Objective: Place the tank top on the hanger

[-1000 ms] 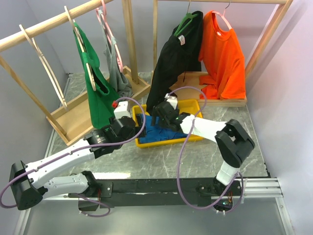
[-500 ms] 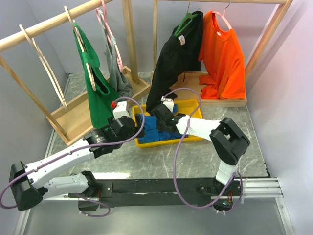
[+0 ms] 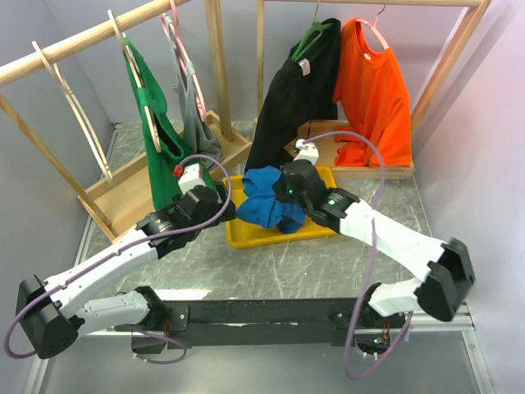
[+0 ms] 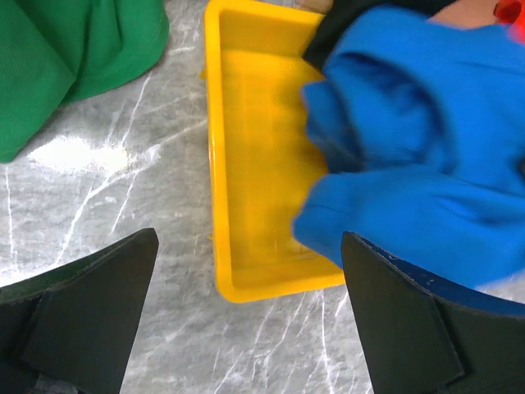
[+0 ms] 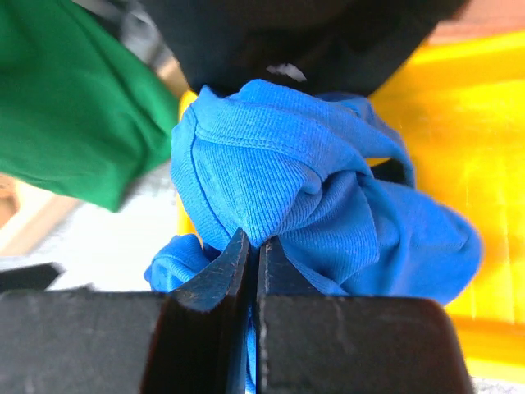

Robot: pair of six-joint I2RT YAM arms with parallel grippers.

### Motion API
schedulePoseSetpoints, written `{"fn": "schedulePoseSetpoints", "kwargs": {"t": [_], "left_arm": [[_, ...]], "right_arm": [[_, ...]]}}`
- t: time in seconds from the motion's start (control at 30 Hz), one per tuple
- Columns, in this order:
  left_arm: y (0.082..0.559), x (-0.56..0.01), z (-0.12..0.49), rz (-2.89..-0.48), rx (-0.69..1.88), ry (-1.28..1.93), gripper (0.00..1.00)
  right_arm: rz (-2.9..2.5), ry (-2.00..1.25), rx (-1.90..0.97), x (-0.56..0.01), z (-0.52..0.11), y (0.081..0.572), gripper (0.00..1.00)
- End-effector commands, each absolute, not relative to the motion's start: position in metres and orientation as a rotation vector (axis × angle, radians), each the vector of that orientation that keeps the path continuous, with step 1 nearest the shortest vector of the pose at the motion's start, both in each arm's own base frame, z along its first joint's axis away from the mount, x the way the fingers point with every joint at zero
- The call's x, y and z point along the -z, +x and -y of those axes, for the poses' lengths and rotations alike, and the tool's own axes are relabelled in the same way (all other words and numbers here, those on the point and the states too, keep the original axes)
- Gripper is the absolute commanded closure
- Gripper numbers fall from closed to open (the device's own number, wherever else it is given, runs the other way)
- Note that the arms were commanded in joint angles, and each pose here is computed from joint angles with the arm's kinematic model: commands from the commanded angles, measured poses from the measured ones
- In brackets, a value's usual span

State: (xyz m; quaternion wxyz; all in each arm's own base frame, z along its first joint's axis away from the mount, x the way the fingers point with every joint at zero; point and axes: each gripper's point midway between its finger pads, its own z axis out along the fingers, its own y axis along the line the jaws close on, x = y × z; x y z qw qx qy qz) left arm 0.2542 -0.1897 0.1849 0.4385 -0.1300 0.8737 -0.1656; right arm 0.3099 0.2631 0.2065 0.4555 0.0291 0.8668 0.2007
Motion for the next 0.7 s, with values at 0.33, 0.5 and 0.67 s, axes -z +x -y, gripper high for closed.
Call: {"fn": "schedulePoseSetpoints", "kwargs": {"t": [0.33, 0.5, 0.67], "left_arm": [[0.259, -0.208, 0.186, -2.107, 0.513, -0.369, 0.00], [0.261, -0.219, 0.176, -2.087, 0.490, -0.392, 0.01], [0.261, -0.215, 0.174, -2.096, 0.474, -0.382, 0.00]], "right_arm": [[-1.877, -0.017, -0.836, -0.325, -0.262, 0.257, 1.00], [-1.990, -0.156, -0.914, -0.286, -0.302, 0.220, 0.84], [-2.094, -0.218, -0.971, -0.217, -0.321, 0.188, 0.40]]}}
